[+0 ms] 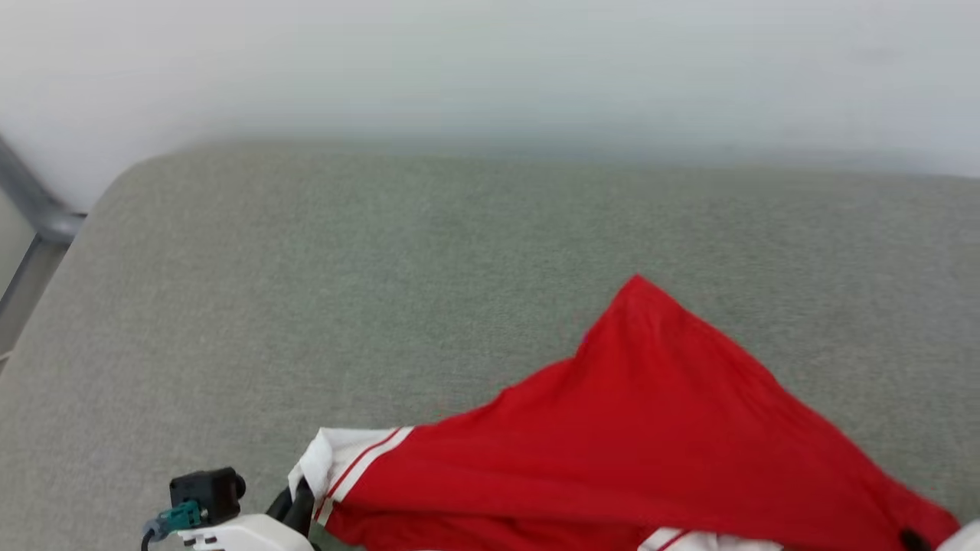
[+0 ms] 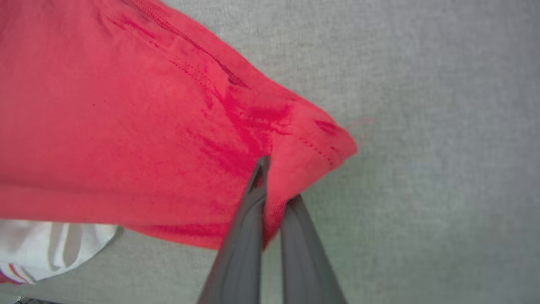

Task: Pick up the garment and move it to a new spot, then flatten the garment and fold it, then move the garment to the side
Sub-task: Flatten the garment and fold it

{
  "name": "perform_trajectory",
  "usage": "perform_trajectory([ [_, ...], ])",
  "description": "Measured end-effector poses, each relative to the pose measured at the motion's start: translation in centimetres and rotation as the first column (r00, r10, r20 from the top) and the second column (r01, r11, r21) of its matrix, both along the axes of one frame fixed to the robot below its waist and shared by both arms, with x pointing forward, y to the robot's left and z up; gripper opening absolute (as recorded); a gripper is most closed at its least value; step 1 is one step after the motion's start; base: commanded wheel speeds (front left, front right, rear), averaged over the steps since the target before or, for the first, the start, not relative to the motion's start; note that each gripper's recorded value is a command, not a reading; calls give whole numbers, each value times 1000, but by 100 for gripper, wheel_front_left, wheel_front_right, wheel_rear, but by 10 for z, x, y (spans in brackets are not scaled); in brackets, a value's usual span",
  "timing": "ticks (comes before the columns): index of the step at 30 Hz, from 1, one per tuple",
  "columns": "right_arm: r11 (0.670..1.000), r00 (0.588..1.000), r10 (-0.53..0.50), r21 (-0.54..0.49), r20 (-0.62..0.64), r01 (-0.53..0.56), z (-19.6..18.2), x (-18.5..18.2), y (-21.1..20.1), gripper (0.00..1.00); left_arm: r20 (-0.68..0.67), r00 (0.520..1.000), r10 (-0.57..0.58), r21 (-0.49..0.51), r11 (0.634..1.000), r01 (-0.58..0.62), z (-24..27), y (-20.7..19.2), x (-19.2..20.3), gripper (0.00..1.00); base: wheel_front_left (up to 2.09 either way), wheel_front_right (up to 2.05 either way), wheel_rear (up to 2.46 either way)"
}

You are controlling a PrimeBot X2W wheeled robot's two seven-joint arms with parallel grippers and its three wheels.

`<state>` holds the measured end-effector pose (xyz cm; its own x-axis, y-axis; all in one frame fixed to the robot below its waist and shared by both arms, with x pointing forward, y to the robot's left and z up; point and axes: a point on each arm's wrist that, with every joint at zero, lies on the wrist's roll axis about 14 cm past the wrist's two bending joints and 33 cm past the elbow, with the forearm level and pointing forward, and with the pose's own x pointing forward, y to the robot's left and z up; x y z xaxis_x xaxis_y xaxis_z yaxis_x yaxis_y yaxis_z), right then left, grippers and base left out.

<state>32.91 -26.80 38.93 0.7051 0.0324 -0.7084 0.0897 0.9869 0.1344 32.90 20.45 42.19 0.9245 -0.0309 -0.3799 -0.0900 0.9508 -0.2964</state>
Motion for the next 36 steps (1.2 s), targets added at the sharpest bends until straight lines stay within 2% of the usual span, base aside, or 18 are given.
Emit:
perform_trajectory([
  [5, 991, 992, -117, 64, -50, 120, -17, -63, 4, 0, -8, 999, -46, -3, 999, 46, 1, -13, -2, 0, 0, 0, 0],
  [9, 977, 983, -174, 114, -53, 180, -24, -84, 15, 0, -12, 997, -76, -5, 997, 76, 1, -21, -1, 0, 0, 0, 0],
  [10, 974, 982, -189, 121, -26, 191, -21, -82, 14, 11, -14, 996, -84, -3, 997, 83, 2, -23, 1, 0, 0, 0, 0],
  [11, 973, 979, -202, 121, 11, 199, -17, -79, 13, 44, -16, 996, -90, -3, 996, 90, 2, -24, 1, 0, 0, 0, 0],
  [12, 971, 975, -216, 120, 56, 209, -11, -74, 10, 100, -18, 996, -93, -2, 996, 93, 1, -25, 2, 0, 0, 0, 0],
  [16, 971, 940, -236, 101, 245, 218, 19, -46, -1, 100, -27, 995, -99, -2, 995, 99, 0, -26, 3, 0, 0, 0, 0],
  [19, 975, 885, -220, 55, 411, 217, 52, -20, -17, 100, -24, 995, -99, -1, 995, 99, 1, -27, 6, 0, 0, 0, 0],
  [21, 978, 854, -198, 35, 481, 207, 68, -3, -20, 100, -18, 995, -98, 1, 995, 98, 2, -26, 9, 0, 0, 0, 0],
  [24, 987, 833, -139, 7, 536, 160, 84, 23, -16, 100, -15, 995, -95, 4, 995, 95, 3, -26, 12, 0, 0, 0, 0],
  [28, 999, 856, -35, -2, 516, 42, 88, 60, 8, 100, 1, 995, -97, 10, 995, 97, 7, -27, 16, 0, 0, 0, 0],
  [30, 999, 886, 39, -18, 462, -35, 85, 77, 22, 100, 10, 995, -101, 7, 995, 101, 9, -29, 19, 0, 0, 0, 0],
  [33, 986, 929, 164, -30, 333, -163, 75, 97, 45, 100, 23, 994, -105, 5, 994, 105, 12, -32, 25, 0, 0, 0, 0],
  [36, 966, 938, 254, -10, 237, -259, 73, 117, 65, 100, 37, 993, -112, 5, 994, 112, 15, -36, 33, 0, 0, 0, 0],
])
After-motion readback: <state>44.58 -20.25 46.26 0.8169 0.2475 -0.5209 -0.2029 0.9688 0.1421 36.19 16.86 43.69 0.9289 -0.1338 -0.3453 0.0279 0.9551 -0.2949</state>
